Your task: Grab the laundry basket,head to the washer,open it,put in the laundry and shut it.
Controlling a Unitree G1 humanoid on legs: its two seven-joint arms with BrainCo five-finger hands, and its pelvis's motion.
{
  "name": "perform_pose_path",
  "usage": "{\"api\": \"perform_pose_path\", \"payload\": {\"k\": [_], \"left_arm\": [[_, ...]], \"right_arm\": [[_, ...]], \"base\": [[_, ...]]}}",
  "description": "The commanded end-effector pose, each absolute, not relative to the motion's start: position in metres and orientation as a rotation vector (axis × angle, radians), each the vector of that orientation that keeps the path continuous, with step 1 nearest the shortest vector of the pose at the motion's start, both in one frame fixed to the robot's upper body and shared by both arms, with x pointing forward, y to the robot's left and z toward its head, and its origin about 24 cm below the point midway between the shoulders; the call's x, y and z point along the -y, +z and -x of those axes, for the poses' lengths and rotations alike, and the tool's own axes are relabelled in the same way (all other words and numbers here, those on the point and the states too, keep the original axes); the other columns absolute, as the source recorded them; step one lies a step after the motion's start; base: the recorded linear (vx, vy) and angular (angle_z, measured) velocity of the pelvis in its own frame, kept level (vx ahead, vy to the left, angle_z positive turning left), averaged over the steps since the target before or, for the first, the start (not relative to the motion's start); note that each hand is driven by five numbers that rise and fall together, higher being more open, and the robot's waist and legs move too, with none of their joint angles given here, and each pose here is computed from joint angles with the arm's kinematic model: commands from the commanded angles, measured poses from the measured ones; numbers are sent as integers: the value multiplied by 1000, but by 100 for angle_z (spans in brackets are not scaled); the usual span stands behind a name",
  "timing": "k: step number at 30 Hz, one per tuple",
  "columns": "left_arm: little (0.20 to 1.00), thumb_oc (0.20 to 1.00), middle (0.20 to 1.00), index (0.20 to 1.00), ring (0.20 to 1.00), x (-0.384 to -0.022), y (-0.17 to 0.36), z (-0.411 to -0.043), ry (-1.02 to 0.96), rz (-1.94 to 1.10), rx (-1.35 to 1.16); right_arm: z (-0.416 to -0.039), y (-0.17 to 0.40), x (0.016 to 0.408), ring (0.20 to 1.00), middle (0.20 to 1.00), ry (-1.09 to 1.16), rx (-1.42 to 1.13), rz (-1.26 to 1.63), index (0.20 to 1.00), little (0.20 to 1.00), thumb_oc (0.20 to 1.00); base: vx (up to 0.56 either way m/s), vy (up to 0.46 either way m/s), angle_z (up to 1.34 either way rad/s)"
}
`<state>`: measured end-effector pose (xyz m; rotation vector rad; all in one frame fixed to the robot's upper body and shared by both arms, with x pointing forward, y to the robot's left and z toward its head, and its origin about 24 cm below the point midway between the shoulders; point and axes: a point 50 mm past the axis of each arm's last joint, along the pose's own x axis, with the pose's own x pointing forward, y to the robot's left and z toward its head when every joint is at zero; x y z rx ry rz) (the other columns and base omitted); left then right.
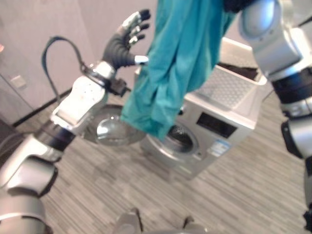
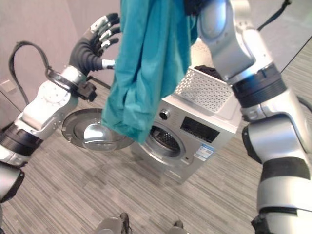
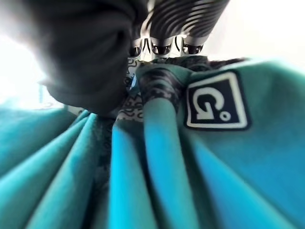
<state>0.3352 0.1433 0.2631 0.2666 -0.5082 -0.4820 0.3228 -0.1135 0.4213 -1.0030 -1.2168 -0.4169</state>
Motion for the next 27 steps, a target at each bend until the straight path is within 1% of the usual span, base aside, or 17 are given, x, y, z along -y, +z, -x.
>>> {"api": "perform_pose_path", "payload": {"k": [1,2,3,4,5,11,14,19,21,23,26,27], "left_arm": [[1000,1000,1000,1000,1000,-132,277,-327,-576,-137,524],[1000,1000,1000,1000,1000,-125,268,-320,-635,-71,468],[1000,1000,1000,1000,1000,-125,268,-319,-635,-69,467],[1000,1000,1000,1000,1000,-119,261,-311,-691,-47,425],[1000,1000,1000,1000,1000,-120,260,-310,-691,-47,423],[1000,1000,1000,1000,1000,-110,227,-280,-838,-10,263],[1000,1000,1000,1000,1000,-104,207,-268,-894,11,187],[1000,1000,1000,1000,1000,-95,190,-277,-850,-3,203],[1000,1000,1000,1000,1000,-89,174,-292,-754,-14,214],[1000,1000,1000,1000,1000,-87,171,-297,-727,-25,225],[1000,1000,1000,1000,1000,-82,164,-317,-597,-95,281],[1000,1000,1000,1000,1000,-82,164,-317,-598,-94,281]], "right_arm": [[-316,435,125,200,200,-523,1244,1008,200,200,200],[-319,433,127,200,200,-547,1232,1023,200,200,200],[-319,433,127,200,200,-548,1231,1022,200,200,200],[-321,430,129,200,200,-559,1220,1041,200,200,200],[-322,429,129,200,200,-559,1219,1039,200,200,200],[-328,424,133,200,200,-586,1193,1033,200,200,200],[-328,423,128,200,200,-574,1205,1006,200,200,200],[-325,426,119,200,200,-549,1225,946,200,200,200],[-319,430,113,200,200,-533,1258,911,200,200,200],[-317,430,111,200,200,-522,1267,902,200,200,200],[-311,432,108,200,200,-488,1290,876,200,200,200],[-311,431,108,200,200,-488,1290,877,200,200,200]], "base": [[14,-88,-6],[4,-72,-4],[0,-72,3],[4,-30,12],[5,-40,8],[1,-17,4],[11,2,15],[9,3,5],[0,0,0],[0,0,0],[10,3,0],[0,0,0]]}}
